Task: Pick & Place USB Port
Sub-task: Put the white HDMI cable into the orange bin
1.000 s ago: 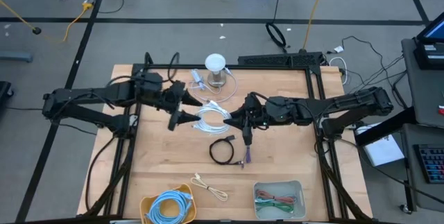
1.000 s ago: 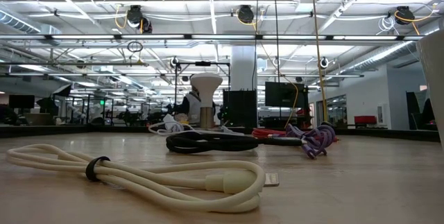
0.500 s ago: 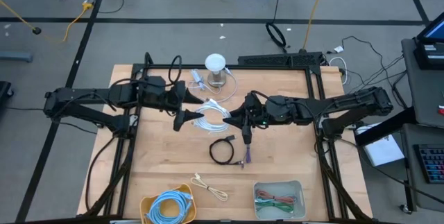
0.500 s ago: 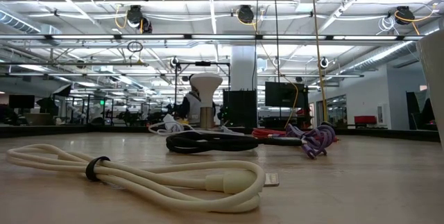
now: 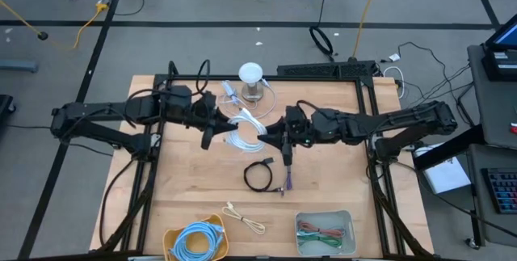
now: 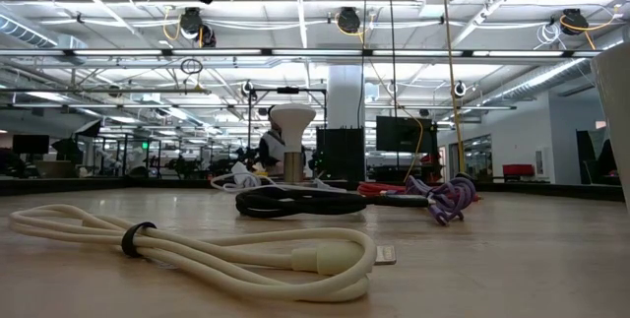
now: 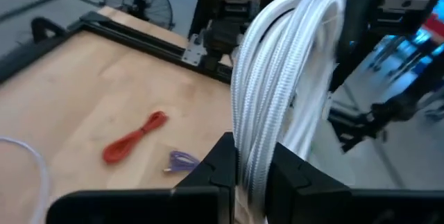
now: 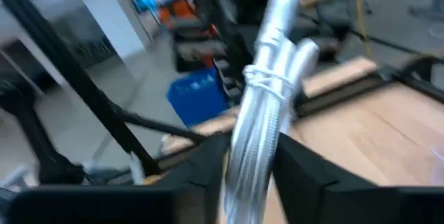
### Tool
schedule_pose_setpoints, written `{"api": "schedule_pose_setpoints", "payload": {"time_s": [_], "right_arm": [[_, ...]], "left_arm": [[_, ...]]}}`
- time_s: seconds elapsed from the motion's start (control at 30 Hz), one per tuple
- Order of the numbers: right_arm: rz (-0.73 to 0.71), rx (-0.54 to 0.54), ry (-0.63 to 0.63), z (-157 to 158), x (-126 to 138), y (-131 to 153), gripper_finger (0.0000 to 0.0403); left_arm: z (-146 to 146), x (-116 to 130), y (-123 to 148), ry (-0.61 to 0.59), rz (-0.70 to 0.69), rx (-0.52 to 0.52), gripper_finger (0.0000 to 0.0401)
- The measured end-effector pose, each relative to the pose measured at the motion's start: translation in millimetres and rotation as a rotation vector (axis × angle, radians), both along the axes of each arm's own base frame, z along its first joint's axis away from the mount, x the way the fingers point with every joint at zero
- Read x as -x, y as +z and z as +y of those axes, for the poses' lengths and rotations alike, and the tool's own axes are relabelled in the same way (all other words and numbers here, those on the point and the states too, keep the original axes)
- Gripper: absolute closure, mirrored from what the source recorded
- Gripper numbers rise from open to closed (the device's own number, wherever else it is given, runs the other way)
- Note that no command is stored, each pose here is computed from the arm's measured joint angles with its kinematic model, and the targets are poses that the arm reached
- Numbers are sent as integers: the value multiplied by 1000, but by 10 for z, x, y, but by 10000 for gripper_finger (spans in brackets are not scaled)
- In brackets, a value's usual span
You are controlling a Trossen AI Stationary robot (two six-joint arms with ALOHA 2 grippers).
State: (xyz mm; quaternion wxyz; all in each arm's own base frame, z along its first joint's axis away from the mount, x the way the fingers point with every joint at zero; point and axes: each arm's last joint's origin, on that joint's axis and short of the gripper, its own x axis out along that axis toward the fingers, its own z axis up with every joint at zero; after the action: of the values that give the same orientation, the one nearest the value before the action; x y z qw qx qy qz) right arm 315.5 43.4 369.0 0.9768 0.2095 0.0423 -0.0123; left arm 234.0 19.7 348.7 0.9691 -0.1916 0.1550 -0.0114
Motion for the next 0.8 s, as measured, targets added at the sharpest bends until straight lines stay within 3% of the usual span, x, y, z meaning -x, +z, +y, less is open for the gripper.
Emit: {"api": "schedule_pose_setpoints", "payload": {"time_s": [0.23, 0.37, 0.5, 0.6, 0.8], "right_arm": [[-311, -34, 26, 58, 52, 322, 154], [-323, -33, -70, 28, 133, 390, 109], [-237, 38, -319, -54, 249, 393, 97], [-193, 86, -419, -88, 324, 410, 98], [-65, 154, -530, -123, 347, 303, 102]], "left_arm": [[-15, 171, 93, -33, -14, 133, 366], [-55, 371, 142, -62, 20, 231, 366], [-194, 627, 34, -153, 240, 386, 366], [-356, 829, -68, -196, 434, 463, 366], [-764, 1026, -189, -280, 684, 453, 366]]}}
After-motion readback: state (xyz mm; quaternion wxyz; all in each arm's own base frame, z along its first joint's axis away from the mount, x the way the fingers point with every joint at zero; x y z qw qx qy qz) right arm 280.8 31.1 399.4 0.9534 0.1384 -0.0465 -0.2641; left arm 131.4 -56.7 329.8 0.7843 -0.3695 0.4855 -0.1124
